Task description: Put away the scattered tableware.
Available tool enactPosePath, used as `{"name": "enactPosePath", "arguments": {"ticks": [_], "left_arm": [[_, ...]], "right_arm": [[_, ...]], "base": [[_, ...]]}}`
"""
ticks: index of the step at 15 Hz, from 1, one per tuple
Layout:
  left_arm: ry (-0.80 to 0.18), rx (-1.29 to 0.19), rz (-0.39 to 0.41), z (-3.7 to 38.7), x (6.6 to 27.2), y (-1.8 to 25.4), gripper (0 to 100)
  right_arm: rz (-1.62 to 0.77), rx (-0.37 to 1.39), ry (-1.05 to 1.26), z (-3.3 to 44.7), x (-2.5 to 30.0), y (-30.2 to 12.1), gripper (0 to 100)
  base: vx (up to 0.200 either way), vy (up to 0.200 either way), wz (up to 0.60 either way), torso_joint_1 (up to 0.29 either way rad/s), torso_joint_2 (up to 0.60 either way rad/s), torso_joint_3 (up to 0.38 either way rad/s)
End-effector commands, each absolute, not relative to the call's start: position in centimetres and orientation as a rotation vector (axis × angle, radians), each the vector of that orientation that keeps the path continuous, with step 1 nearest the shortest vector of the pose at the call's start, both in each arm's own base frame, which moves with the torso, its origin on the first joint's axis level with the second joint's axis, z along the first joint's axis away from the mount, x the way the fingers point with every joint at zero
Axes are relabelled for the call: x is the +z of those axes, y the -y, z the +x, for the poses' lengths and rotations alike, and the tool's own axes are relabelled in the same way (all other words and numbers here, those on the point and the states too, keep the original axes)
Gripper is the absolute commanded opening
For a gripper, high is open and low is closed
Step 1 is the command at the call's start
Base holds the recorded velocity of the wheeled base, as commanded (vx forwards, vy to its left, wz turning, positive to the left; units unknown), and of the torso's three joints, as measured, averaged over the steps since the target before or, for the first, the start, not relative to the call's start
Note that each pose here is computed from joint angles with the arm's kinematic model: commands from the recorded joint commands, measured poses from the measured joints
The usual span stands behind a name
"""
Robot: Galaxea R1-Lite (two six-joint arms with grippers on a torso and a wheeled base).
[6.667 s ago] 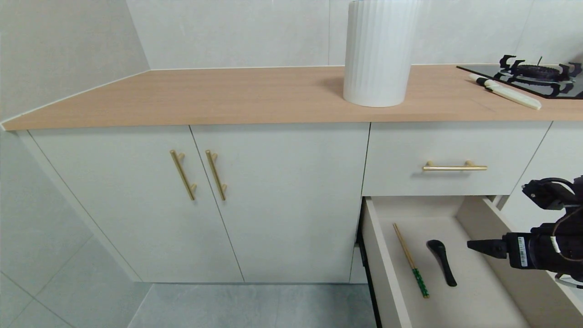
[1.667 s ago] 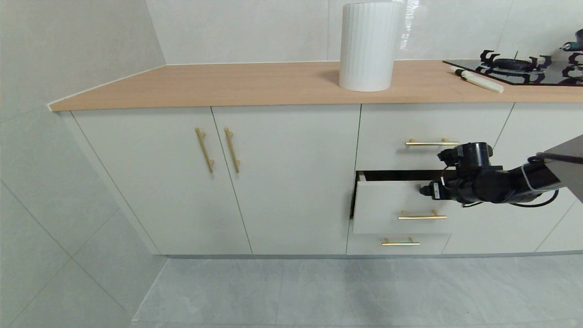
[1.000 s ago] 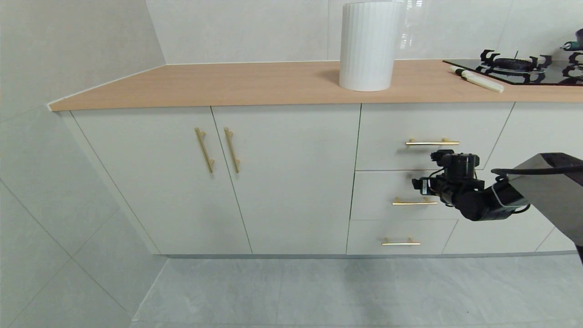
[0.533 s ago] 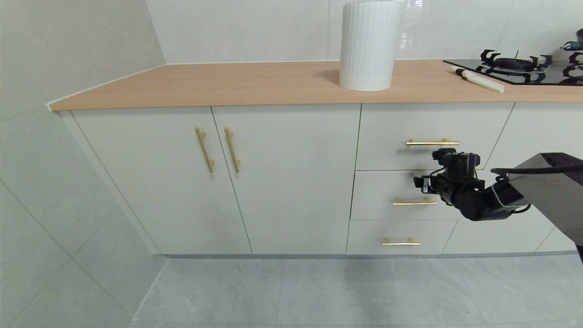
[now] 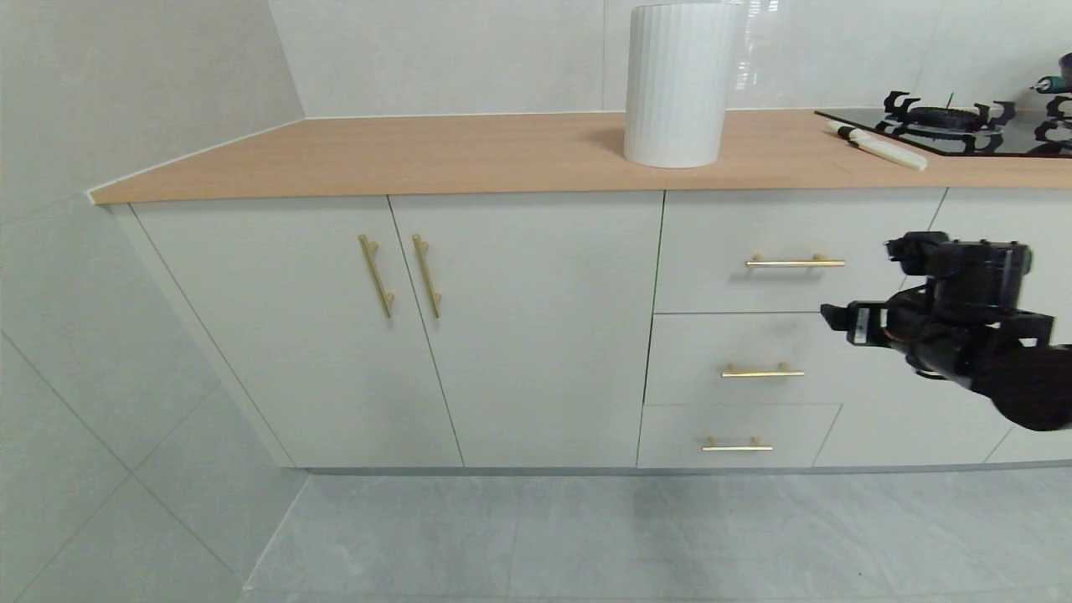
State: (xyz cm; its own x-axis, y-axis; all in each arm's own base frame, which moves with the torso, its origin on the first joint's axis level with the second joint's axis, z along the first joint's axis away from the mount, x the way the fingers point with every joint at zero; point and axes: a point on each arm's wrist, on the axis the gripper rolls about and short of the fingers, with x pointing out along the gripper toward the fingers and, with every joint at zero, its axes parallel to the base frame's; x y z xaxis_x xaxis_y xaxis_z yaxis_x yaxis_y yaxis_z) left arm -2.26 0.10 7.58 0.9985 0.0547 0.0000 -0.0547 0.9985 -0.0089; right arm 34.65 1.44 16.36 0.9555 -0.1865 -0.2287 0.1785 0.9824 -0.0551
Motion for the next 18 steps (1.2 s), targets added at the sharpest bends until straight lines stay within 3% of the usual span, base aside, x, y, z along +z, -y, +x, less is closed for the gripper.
{"name": "enactPosePath", "arguments": {"ticks": [1,3,6,8,12,18], "left_arm": [[0.0,0.055,-0.009,-2.3,7.6,-0.1,100],[0.0,0.055,-0.009,-2.3,7.6,-0.1,100],[0.0,0.055,-0.009,-2.3,7.6,-0.1,100],[0.0,0.055,-0.009,-2.3,7.6,-0.1,100],[0.0,0.055,-0.009,-2.3,7.6,-0.1,100],[0.0,0.055,-0.009,-2.3,7.6,-0.1,100]], "right_arm": [[-0.008,-0.192,-0.052,22.7,21.8,-0.7,100],[0.008,-0.254,0.118,11.8,22.3,0.2,100],[-0.119,-0.322,0.227,3.1,20.2,0.7,100],[-0.123,-0.232,0.222,-0.7,18.8,0.4,100],[-0.128,-0.151,0.183,-3.4,14.7,0.3,100],[0.044,0.013,0.112,-2.7,9.4,0.0,100]], "base": [[0.0,0.0,0.0,0.0,0.0,0.0],[0.0,0.0,0.0,0.0,0.0,0.0],[0.0,0.0,0.0,0.0,0.0,0.0],[0.0,0.0,0.0,0.0,0.0,0.0],[0.0,0.0,0.0,0.0,0.0,0.0],[0.0,0.0,0.0,0.0,0.0,0.0]]}}
